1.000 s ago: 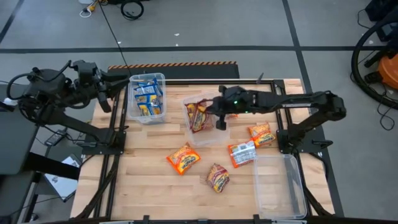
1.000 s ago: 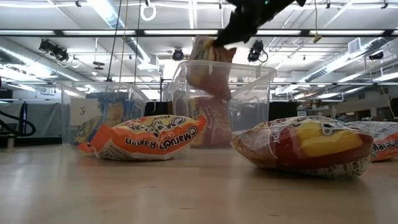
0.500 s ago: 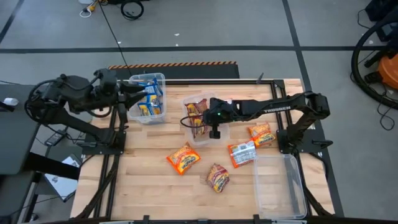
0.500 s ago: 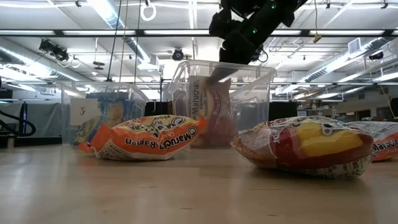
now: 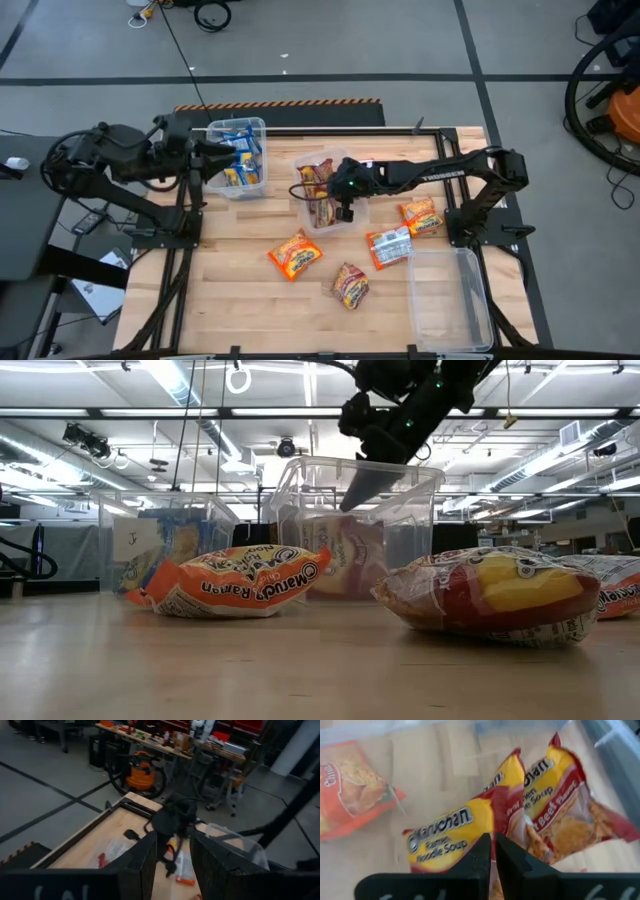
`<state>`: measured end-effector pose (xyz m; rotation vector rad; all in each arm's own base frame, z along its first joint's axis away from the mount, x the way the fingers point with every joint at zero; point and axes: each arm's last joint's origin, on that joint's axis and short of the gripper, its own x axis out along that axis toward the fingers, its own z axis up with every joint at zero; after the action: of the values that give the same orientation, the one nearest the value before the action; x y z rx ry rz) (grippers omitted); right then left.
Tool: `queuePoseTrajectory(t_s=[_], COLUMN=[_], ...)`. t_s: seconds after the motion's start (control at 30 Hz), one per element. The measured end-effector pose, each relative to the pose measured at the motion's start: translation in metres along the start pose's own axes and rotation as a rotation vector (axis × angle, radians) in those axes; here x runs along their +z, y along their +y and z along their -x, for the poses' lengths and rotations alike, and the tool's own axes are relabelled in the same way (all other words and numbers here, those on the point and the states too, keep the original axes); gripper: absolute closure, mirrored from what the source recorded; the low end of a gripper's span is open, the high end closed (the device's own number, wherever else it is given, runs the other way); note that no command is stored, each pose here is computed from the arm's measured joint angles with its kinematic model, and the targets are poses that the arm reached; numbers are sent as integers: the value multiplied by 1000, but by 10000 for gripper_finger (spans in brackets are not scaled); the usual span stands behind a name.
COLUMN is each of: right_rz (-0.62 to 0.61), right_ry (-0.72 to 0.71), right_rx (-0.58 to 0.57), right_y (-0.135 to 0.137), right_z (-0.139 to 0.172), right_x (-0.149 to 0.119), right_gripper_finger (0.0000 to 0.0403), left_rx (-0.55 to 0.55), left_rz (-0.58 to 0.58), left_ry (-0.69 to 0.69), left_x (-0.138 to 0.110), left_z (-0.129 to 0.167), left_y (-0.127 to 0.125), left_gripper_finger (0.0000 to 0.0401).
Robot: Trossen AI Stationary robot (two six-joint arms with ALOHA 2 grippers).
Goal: Sort Maruchan noodles
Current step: Put the red noodle pack into the middle transparent bin
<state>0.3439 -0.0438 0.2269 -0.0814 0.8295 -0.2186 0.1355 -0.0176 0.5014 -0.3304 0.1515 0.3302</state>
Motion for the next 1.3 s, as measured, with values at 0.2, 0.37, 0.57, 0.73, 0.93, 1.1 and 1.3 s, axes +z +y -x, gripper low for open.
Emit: queuePoseTrajectory(t_s=[0.2,0.37,0.57,0.73,0.93,1.1,1.3], right_rz=[34,14,-69,111,377,514,575], right_ry=[-48,-140,-275,-296,-226,-194,-116], right_rx=[-11,3,208,384,404,454,477], right_y=[-1,0,27,93,171,223,267], right_z=[11,39,81,104,105,81,55], right_x=[9,27,41,35,5,-20,-32], right_gripper_finger=[344,312,279,275,262,231,172], left_rx=[-23,-36,-40,-40,-40,-36,-22], left_rz=[-12,-23,-49,-71,-100,-155,-176], left_ry=[6,12,24,32,33,45,93], left_x=[-1,-2,-4,-5,-5,-6,-11], left_z=[1,2,-1,-5,-4,-4,-4], left_y=[-3,-5,-8,-10,-10,-9,-6], left_gripper_finger=[278,278,278,278,278,278,278])
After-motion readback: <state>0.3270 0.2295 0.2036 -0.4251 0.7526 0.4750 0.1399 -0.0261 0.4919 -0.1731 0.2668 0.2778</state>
